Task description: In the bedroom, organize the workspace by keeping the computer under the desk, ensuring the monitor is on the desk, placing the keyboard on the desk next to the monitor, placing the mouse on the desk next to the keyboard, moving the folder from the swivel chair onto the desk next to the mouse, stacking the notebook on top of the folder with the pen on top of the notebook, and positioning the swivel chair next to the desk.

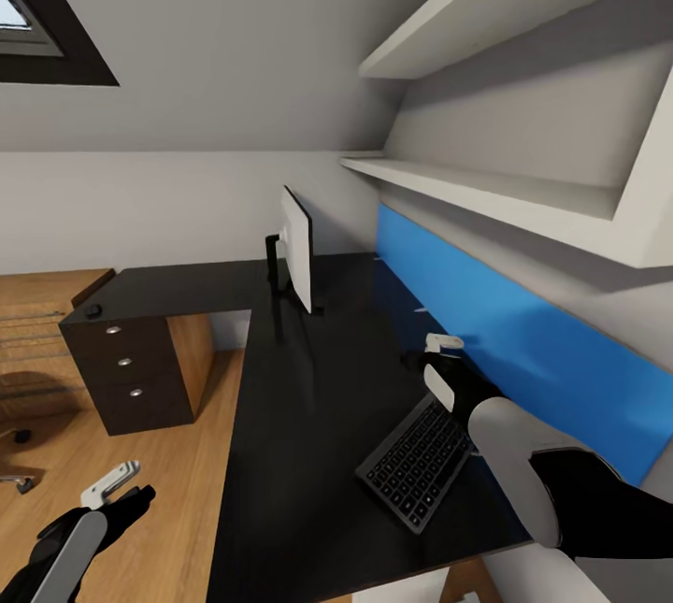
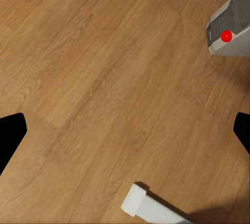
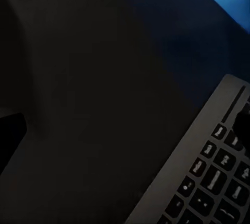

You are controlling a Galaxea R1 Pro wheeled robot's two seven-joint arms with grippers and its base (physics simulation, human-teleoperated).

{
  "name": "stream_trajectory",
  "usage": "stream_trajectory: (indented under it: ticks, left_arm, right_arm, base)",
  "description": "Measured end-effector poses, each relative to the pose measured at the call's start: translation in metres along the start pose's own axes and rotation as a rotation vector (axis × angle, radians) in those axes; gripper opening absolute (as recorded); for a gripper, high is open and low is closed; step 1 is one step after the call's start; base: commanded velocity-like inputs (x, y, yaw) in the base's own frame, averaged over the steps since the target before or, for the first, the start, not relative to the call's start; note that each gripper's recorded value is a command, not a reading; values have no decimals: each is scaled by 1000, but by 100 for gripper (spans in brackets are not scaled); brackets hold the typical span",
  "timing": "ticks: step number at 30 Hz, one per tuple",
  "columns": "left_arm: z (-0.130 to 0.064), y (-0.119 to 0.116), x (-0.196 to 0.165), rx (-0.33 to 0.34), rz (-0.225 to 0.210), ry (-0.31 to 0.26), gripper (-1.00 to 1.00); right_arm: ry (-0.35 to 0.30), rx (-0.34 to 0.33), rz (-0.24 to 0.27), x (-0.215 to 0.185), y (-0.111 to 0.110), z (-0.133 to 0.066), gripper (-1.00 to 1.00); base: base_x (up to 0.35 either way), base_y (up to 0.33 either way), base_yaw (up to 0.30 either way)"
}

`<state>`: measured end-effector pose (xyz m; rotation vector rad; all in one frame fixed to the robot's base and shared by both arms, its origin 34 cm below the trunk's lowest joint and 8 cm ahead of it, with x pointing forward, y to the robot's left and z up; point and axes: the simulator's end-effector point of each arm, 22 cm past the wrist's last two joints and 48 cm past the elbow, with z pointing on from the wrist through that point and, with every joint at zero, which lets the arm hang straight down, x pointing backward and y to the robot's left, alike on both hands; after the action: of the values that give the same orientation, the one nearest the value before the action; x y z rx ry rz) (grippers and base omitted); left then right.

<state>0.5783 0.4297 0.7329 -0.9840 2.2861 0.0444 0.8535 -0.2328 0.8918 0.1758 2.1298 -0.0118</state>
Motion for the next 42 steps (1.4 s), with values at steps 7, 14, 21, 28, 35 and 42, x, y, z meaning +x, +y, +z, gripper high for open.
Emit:
stream_trajectory:
  ticks: [7, 14, 21, 28, 35, 42]
  left_arm:
    - [9, 11, -2, -9, -39, -11, 100]
    - [18, 15, 3, -9, -46, -14, 100]
    - [27, 18, 10, -9, -46, -14, 100]
    - [36, 21, 17, -9, -46, -15, 100]
    - [45, 24, 24, -8, -46, -16, 100]
    - [54, 27, 31, -9, -47, -17, 100]
  right_arm:
    - [-1, 1, -1, 9, -2, 6, 100]
    - [-2, 2, -2, 19, -2, 12, 100]
    - [-2, 4, -3, 29, -3, 18, 100]
    - [-2, 5, -6, 39, -5, 24, 100]
    - [-3, 5, -9, 50, -5, 29, 100]
    - [-6, 10, -28, 60, -7, 35, 100]
  base:
    - [2, 0, 0]
    - [0, 0, 0]
    - [0, 0, 0]
    - [0, 0, 0]
    - [0, 0, 0]
    - [0, 0, 0]
